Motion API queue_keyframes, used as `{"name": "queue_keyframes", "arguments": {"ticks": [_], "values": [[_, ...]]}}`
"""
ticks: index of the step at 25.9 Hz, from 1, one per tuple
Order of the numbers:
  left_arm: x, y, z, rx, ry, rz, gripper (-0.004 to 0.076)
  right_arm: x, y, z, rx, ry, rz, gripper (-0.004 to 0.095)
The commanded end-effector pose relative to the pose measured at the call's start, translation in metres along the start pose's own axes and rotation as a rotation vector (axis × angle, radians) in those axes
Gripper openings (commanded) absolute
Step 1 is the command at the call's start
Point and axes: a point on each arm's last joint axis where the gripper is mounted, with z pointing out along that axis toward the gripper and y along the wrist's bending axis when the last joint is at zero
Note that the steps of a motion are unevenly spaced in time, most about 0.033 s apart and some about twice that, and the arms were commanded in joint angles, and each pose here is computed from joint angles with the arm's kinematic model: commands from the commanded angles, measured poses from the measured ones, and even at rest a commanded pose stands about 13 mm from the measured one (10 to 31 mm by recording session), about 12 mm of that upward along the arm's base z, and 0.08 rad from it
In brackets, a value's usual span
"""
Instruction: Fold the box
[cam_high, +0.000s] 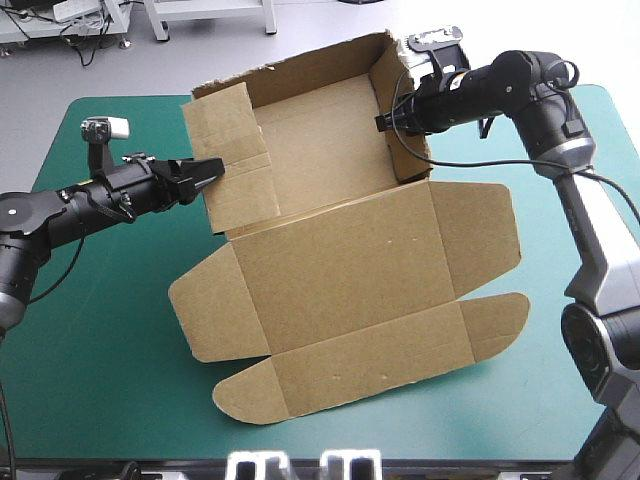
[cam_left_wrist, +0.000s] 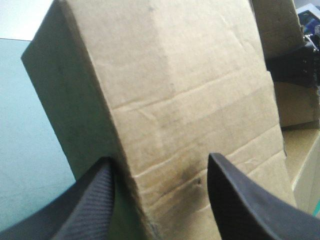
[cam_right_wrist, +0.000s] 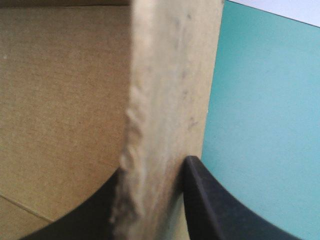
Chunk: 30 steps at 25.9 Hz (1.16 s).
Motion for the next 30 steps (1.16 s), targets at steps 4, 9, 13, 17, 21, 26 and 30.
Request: {"name": "queue_keyframes", "arguments": {"ticks": [4, 9, 13, 17, 21, 26, 30], "values": [[-0.011, -0.009, -0.011, -0.074, -0.053, -0.027, 0.0402, -0.018, 0.018, -0.022, -0.074, -0.160, -0.003, -0.0023], [-0.012, -0.014, -0.007, -0.076, -0.073, -0.057, 0.0402, -0.019, 0.025, -0.018, -0.074, -0.169, -0.017, -0.0023], [-0.009, -0.021, 0.003, -0.112, -0.070, -0.045, 0.0400, -0.019, 0.032, -0.013, -0.073, -0.166, -0.038, -0.0023], [-0.006, -0.022, 0.010, -0.193, -0.064, -0.042, 0.0397, -0.019, 0.036, -0.011, -0.046, -0.172, -0.037, -0.0023], [-0.003, -0.016, 0.010, -0.295, -0.046, -0.061, 0.0363, -0.020, 0.036, -0.010, -0.054, -0.179, -0.025, -0.0024], [-0.002, -0.008, 0.015, -0.341, -0.060, -0.141, 0.0345, -0.021, 0.041, -0.009, -0.081, -0.191, -0.009, -0.0023], [0.008, -0.006, 0.040, -0.320, 0.005, -0.162, 0.0312, -0.020, 0.046, -0.006, -0.087, -0.184, -0.025, -0.0025]]}}
